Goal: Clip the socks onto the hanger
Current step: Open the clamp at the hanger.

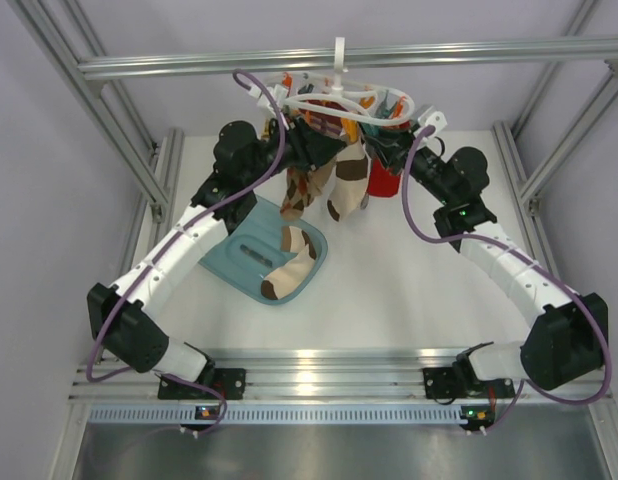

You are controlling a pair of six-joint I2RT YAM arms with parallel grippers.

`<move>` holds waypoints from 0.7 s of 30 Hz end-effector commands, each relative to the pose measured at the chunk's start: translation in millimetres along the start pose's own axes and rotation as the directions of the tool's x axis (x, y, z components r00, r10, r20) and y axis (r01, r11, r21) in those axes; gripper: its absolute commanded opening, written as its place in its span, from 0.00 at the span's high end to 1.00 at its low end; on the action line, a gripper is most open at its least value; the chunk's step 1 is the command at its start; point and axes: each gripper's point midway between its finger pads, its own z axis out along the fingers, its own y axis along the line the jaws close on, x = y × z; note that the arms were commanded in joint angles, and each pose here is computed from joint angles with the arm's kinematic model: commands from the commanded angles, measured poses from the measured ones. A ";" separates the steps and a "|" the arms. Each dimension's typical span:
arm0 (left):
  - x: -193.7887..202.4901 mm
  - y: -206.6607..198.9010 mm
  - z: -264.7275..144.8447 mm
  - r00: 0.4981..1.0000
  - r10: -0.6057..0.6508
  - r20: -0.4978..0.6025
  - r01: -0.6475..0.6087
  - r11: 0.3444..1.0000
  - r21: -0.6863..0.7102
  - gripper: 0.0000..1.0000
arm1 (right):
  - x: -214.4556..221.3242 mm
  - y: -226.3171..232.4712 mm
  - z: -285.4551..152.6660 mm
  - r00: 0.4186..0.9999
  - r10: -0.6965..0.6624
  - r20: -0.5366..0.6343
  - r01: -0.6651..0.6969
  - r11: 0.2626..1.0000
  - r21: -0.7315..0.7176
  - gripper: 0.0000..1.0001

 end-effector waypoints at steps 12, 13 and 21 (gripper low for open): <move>-27.5 -53.1 13.3 0.997 0.026 0.069 -0.034 0.991 0.126 0.41 | -43.8 21.4 -8.7 0.995 -0.014 0.099 0.021 0.997 -0.075 1.00; -23.7 -53.7 15.8 0.998 0.024 0.061 -0.032 0.992 0.124 0.40 | -45.2 21.8 -8.9 0.995 -0.010 0.100 0.017 0.997 -0.077 1.00; -22.6 -44.3 23.6 0.995 0.055 0.085 -0.057 0.998 0.025 0.39 | -34.6 28.3 -13.4 0.995 0.097 0.026 -0.094 0.992 -0.082 1.00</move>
